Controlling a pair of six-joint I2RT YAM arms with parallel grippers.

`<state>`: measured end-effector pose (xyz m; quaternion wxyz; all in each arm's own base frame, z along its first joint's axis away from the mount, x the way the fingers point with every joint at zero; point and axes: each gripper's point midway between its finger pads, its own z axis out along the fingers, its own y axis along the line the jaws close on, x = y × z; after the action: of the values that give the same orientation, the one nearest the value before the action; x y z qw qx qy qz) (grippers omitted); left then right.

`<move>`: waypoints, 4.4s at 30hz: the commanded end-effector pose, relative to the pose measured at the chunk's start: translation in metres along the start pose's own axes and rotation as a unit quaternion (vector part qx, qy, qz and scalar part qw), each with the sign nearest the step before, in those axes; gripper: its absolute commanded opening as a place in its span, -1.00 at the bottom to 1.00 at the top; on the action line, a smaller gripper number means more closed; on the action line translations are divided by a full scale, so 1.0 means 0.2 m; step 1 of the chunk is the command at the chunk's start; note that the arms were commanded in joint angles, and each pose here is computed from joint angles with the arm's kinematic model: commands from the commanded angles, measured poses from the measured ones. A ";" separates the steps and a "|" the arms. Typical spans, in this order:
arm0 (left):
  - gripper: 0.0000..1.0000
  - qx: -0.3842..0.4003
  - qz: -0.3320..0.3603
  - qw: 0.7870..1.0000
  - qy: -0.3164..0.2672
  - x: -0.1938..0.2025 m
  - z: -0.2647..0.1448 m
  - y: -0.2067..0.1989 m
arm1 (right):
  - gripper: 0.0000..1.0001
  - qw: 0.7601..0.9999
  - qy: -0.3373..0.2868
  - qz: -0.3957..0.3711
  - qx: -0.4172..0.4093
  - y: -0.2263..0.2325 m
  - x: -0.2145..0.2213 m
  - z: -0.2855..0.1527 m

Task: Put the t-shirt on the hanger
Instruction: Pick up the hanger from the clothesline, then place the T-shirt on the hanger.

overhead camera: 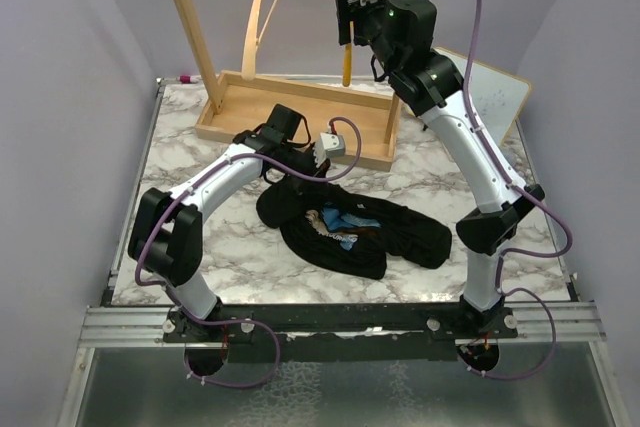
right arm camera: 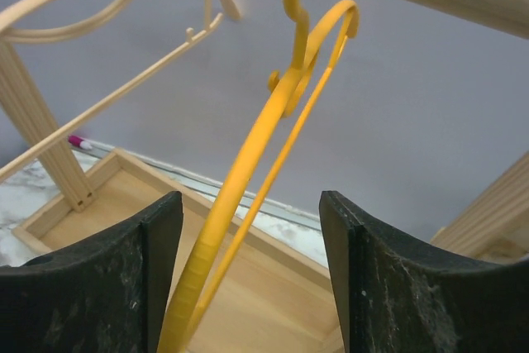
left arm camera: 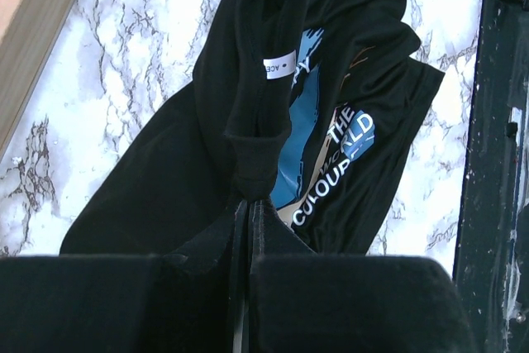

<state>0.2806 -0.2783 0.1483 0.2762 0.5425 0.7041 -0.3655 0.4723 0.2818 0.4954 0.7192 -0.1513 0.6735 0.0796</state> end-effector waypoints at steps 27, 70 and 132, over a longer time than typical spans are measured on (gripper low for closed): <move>-1.00 -0.003 0.010 0.999 -0.030 -0.09 -0.05 -0.02 | -0.98 0.997 -0.023 -0.017 0.070 -0.16 -0.07 -0.06; -1.00 -0.124 0.050 0.991 0.012 -0.17 -0.15 0.25 | -0.99 0.979 0.191 -0.038 -0.060 -0.29 0.53 -1.32; -1.00 -0.105 0.241 0.961 0.083 0.03 -0.30 0.07 | -0.99 0.906 0.187 -0.191 -0.327 0.04 0.94 -1.49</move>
<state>0.2950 -0.2211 0.1580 0.3271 0.6864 0.6269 -0.1698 0.2030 0.1662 0.2979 0.4900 -0.4937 0.7092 0.1150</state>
